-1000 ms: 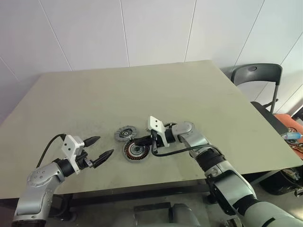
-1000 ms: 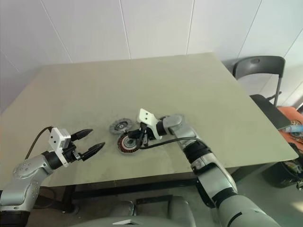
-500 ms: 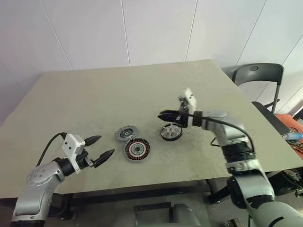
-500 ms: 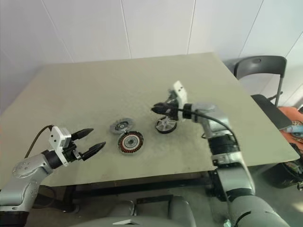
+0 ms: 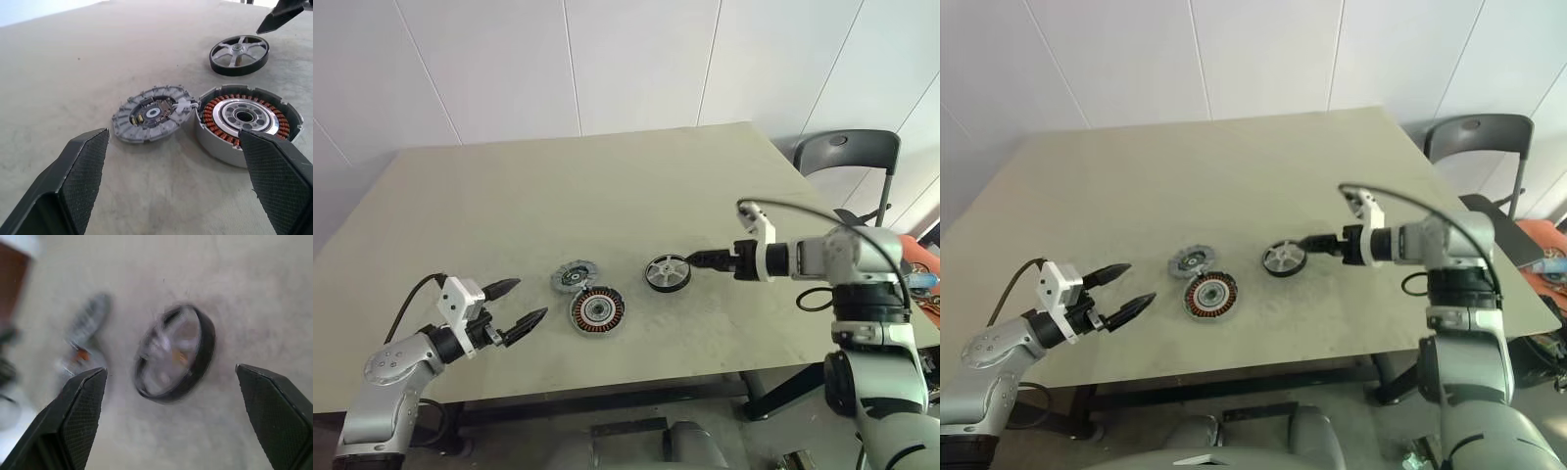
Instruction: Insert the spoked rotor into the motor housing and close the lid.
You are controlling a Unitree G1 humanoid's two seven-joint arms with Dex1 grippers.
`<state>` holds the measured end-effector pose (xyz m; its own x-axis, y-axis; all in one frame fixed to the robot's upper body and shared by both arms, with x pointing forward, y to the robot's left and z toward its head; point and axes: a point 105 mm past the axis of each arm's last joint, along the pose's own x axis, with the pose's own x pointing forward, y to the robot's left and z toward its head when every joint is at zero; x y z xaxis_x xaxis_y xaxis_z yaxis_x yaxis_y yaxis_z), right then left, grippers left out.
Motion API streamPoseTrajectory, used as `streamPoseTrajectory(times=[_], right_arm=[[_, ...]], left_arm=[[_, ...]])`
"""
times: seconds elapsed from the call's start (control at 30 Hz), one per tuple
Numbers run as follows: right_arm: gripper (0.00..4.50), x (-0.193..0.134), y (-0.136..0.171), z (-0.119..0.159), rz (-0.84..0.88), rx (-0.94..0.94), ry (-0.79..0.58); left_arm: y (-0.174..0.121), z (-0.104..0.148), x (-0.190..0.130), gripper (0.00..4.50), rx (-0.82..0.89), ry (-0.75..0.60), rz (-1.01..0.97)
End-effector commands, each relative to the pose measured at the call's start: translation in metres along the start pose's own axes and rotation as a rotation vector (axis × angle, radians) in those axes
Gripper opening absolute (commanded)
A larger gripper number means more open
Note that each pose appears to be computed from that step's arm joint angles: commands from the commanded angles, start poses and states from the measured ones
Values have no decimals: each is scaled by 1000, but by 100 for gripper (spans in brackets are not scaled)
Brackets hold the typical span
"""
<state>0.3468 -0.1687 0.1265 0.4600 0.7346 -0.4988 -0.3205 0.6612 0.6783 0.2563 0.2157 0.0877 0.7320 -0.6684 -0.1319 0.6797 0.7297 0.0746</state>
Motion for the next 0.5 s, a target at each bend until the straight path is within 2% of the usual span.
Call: streamPoseTrajectory(times=[0.03,0.3,0.5], right_arm=[[447,-2,1,1,10,77,-13],[447,8,-19,-22,-3,217,19],[447,23,-8,-25,59,249,11]], left_arm=[[5,10,-3,450,50,-27,9],[2,10,1,450,51,-36,-2],[0,16,5,450,57,-45,-6]])
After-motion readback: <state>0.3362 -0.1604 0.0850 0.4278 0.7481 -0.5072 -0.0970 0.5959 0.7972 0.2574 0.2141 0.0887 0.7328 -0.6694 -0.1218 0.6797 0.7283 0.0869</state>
